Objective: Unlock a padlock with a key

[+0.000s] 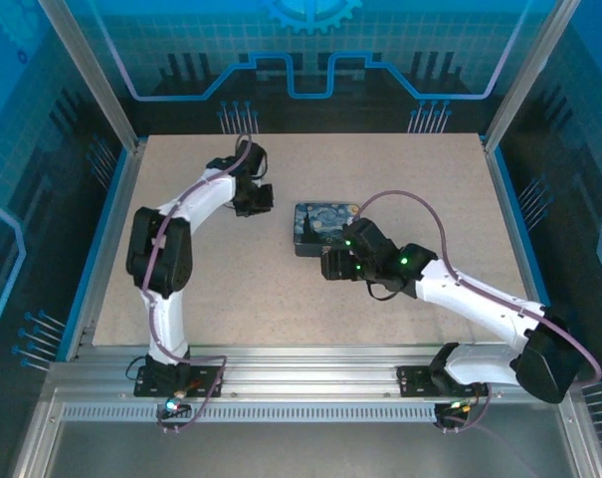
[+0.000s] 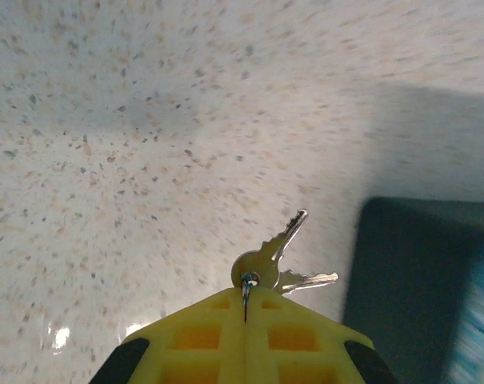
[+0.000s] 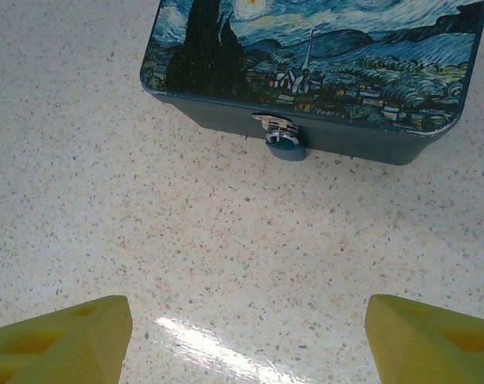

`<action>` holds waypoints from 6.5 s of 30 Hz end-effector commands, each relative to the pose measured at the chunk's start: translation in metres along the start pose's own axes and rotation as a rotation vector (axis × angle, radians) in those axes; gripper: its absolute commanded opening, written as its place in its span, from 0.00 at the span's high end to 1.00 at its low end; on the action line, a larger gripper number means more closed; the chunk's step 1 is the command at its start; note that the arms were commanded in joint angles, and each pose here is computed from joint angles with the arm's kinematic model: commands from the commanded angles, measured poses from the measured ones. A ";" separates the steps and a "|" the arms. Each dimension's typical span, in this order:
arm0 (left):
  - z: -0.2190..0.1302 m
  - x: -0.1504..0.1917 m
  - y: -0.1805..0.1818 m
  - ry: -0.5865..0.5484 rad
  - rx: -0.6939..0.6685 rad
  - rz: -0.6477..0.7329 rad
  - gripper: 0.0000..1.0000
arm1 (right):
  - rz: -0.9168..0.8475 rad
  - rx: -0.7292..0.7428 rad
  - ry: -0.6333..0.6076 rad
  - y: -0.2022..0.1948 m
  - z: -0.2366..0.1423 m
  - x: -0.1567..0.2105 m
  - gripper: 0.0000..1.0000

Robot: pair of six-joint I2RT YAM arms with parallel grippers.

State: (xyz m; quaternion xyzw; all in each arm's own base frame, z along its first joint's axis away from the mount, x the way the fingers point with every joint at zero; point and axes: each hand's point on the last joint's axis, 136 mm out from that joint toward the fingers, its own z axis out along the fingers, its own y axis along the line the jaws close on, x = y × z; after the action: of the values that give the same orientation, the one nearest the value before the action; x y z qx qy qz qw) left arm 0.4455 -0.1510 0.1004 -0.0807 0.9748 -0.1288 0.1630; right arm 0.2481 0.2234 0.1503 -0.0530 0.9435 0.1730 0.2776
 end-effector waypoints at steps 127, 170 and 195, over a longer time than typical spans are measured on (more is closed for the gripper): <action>0.022 0.139 -0.029 0.087 0.041 -0.219 0.58 | 0.189 -0.188 -0.120 -0.004 -0.019 -0.013 0.60; 0.042 0.135 -0.025 0.088 -0.101 -0.070 1.00 | 0.276 -0.175 -0.140 -0.031 -0.023 -0.003 0.60; -0.165 0.109 -0.134 -0.142 0.629 -0.010 1.00 | 0.103 -0.533 -0.327 0.072 -0.057 -0.068 0.64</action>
State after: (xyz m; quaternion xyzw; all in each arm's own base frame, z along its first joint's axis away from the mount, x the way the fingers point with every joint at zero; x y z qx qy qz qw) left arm 0.3190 -0.2435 0.2412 -0.0362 0.8943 -0.3446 0.2831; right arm 0.2558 0.2514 0.2110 -0.0159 0.8538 0.3864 0.3486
